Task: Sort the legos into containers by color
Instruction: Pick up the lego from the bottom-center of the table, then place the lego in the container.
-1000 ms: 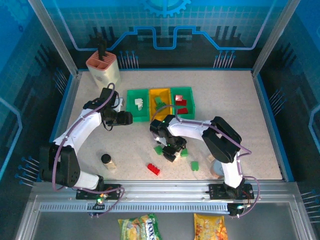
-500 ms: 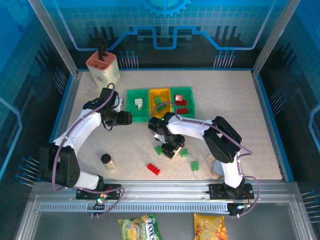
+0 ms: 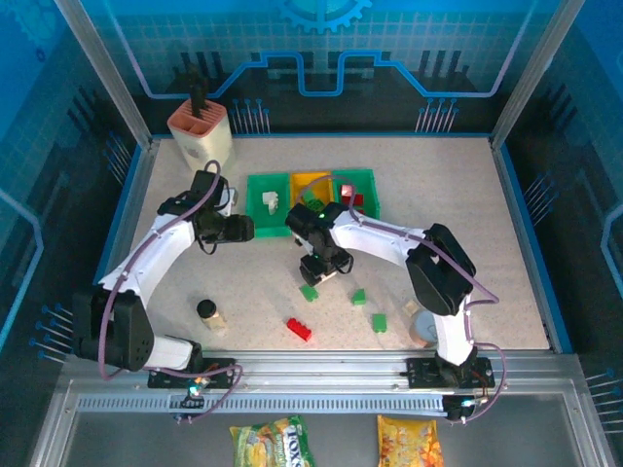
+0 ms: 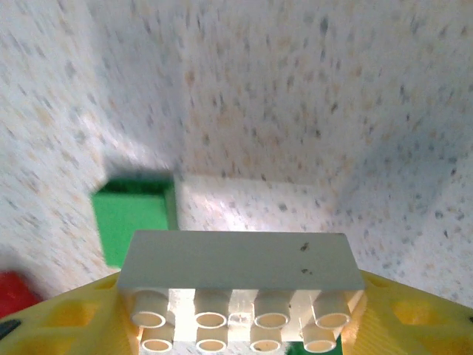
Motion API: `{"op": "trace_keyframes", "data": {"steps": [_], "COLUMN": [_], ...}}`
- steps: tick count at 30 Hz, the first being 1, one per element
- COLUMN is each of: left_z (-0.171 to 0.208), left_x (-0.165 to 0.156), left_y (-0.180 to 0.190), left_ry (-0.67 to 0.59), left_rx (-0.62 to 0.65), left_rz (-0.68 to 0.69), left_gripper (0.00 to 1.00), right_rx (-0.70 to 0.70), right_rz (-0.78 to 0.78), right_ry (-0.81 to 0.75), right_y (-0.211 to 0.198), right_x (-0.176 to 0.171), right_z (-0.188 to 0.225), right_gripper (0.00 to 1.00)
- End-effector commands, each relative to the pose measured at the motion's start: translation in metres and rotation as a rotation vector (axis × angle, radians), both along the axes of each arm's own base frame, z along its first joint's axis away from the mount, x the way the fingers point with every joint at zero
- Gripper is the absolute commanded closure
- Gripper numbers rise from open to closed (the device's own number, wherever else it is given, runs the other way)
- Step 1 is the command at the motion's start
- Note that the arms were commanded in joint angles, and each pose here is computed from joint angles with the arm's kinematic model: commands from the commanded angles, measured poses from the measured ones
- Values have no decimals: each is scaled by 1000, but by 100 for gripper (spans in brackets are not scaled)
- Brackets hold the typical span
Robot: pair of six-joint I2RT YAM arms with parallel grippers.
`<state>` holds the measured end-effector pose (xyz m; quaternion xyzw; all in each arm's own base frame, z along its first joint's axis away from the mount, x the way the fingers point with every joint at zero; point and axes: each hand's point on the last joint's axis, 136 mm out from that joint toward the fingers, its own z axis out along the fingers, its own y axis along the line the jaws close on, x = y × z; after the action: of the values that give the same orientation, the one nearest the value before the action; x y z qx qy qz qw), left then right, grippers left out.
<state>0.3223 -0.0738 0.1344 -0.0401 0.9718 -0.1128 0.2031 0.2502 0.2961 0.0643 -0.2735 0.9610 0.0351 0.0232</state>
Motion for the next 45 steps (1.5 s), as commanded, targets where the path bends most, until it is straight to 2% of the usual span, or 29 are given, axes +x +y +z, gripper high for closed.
{"op": "trace_keyframes", "data": {"steps": [1,9,22,29,30,39,45], "left_z": [5,15,26,27,26,26,26], "left_x": [-2,0,2,3,2,2,2], "left_y": [7,16,28,28,28,27,27], "left_ry": [-30,-72,-121,-122,-121,-121,-120], "left_rx": [7,16,4,0,0,-7,-10], "left_rz": [15,48,97,98,98,99,100], "left_gripper": [35,35,34,34,34,34,34], "right_rx": [216,416,556,539,516,443,435], "right_rz": [-159,-288,-467,-513,-525,-586,-603], "right_ry": [-19,-26,-92,-135,-129,-178,-203], "right_y": [37,84,125,134,134,131,127], "right_x": [22,58,129,159,162,176,179], "right_z": [27,48,57,52,38,21,27], "right_gripper": [43,46,48,48,48,46,38]}}
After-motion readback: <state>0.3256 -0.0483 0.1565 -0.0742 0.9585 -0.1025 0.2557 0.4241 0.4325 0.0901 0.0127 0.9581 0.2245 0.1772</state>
